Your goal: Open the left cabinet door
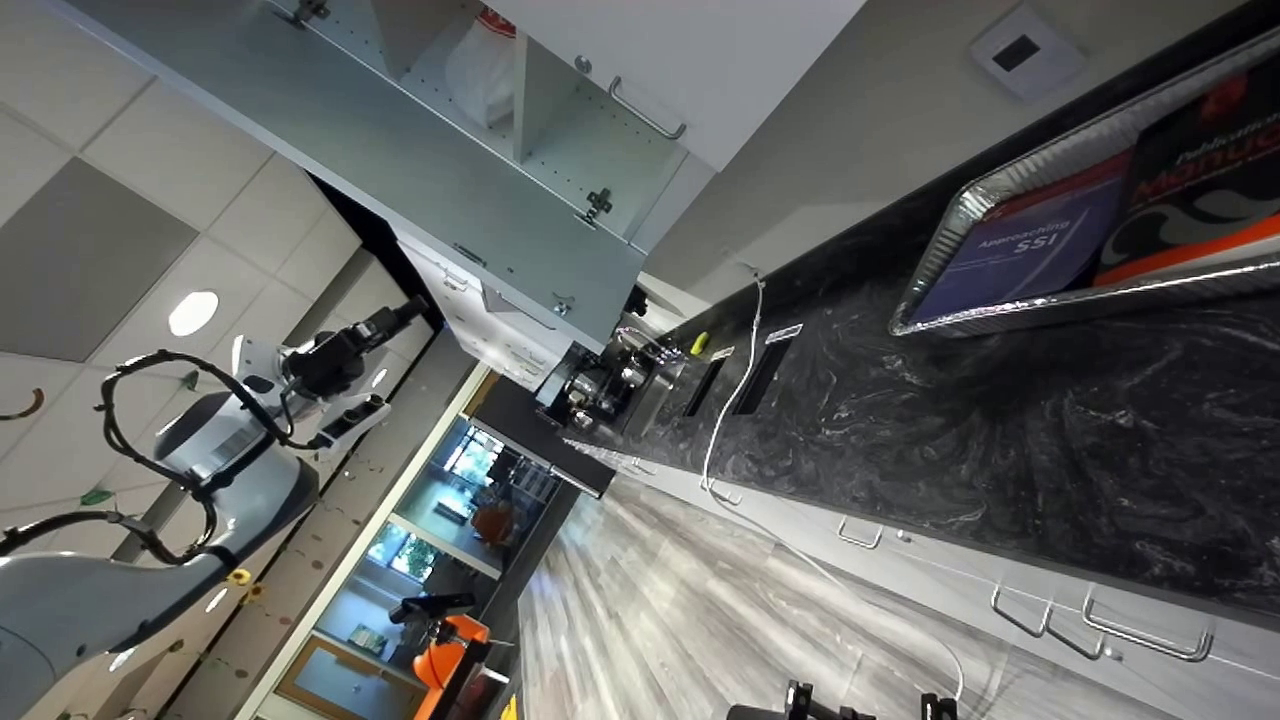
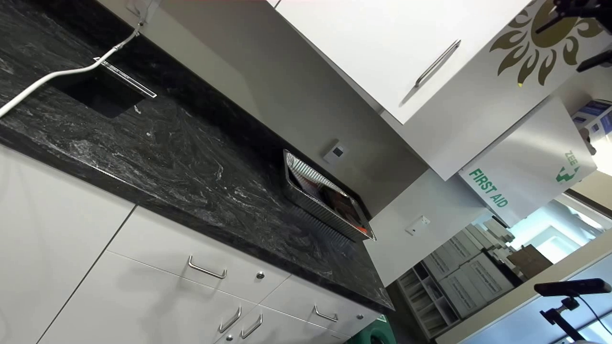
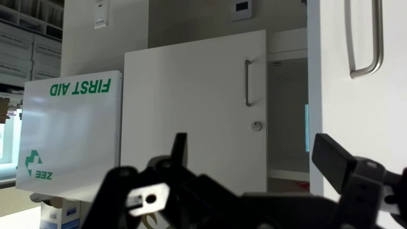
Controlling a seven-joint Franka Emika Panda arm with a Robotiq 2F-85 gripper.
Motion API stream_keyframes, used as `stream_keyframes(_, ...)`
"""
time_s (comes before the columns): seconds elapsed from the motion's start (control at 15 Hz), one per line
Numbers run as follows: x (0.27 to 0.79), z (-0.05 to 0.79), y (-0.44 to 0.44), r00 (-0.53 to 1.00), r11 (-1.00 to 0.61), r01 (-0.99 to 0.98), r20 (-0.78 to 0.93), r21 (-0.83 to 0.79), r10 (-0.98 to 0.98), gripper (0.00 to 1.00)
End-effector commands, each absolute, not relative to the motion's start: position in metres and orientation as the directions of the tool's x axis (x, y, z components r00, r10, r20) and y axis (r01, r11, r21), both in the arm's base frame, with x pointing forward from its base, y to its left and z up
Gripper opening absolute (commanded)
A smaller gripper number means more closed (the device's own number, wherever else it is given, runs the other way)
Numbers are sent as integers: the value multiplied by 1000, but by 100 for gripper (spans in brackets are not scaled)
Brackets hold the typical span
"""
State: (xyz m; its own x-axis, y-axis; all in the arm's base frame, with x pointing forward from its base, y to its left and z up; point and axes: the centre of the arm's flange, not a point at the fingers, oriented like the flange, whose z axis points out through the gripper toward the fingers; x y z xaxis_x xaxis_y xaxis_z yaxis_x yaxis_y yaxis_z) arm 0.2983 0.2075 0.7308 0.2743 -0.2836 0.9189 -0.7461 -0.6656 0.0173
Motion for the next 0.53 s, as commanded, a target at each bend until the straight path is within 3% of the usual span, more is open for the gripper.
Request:
stream_keyframes(0.0,303,721,179,243,-654,-756,926,-5,-288,100)
stream_keyframes(0.47,344,694,109,211,-640,-761,896,-101,-391,100)
